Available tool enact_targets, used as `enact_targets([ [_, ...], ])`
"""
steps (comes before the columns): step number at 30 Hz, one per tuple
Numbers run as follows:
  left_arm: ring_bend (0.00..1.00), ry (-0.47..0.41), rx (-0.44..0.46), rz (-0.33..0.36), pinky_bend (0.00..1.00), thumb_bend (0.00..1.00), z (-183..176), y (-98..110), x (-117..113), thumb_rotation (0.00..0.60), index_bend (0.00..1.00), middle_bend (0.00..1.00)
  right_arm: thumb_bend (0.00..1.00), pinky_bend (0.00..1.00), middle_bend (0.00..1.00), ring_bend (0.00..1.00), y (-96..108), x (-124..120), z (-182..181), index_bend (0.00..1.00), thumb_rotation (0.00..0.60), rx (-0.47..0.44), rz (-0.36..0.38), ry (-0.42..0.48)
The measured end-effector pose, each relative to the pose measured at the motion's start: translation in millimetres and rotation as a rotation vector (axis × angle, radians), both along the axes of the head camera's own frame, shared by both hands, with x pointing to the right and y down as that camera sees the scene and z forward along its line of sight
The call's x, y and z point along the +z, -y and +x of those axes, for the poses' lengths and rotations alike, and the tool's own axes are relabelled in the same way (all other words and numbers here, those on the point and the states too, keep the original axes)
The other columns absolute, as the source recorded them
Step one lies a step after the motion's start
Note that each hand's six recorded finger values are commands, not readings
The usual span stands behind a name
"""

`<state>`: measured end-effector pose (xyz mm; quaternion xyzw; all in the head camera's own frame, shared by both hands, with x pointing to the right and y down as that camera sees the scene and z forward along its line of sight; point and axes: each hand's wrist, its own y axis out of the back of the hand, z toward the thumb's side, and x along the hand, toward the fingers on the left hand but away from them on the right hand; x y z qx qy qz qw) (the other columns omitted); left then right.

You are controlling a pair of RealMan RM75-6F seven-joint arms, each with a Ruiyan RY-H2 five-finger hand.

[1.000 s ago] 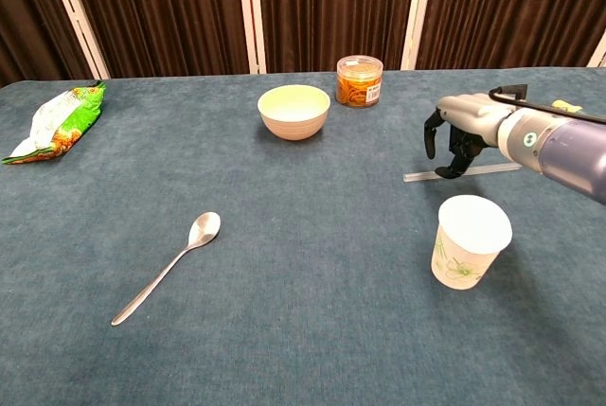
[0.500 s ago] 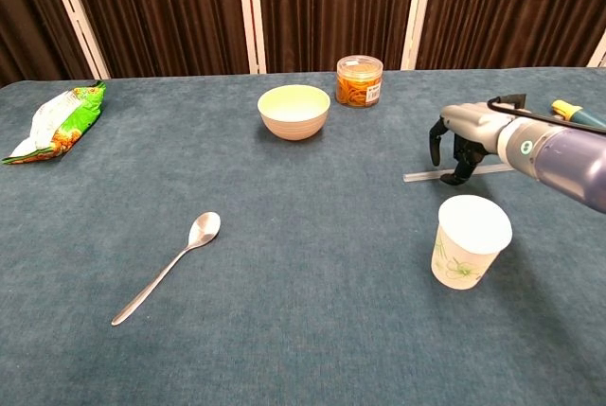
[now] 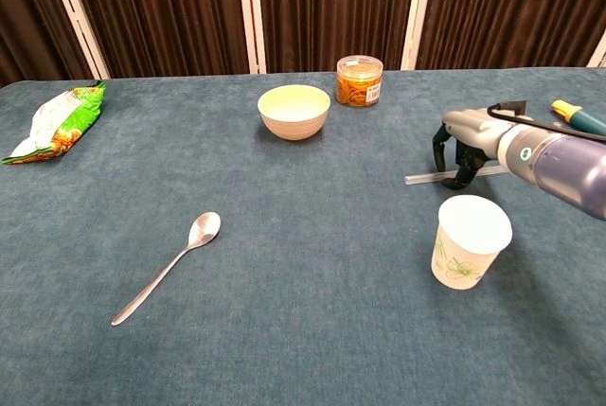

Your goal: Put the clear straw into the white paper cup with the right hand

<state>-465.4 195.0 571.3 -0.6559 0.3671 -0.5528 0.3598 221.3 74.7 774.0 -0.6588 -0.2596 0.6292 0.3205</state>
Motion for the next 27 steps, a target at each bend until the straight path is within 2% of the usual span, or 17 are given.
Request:
enact_targets([
  [5, 0.0, 0.0, 0.0, 0.0, 0.0, 0.2, 0, 0, 0, 0.6, 0.12, 0.0, 0.41, 0.87, 1.0, 0.94, -1, 2, 1, 0.57, 0.6, 0.002, -0.003, -0.002],
  [15, 0.0, -0.002, 0.0, -0.001, 0.0, 0.2, 0, 0, 0, 0.6, 0.12, 0.0, 0.41, 0.87, 1.0, 0.94, 0, -4, -4, 0.57, 0.6, -0.002, 0.014, 0.021],
  [27, 0.0, -0.003, -0.002, -0.002, 0.0, 0.21, 0, 0, 0, 0.6, 0.12, 0.0, 0.4, 0.87, 1.0, 0.94, 32, -46, 1, 0.57, 0.6, 0.058, 0.114, 0.105],
])
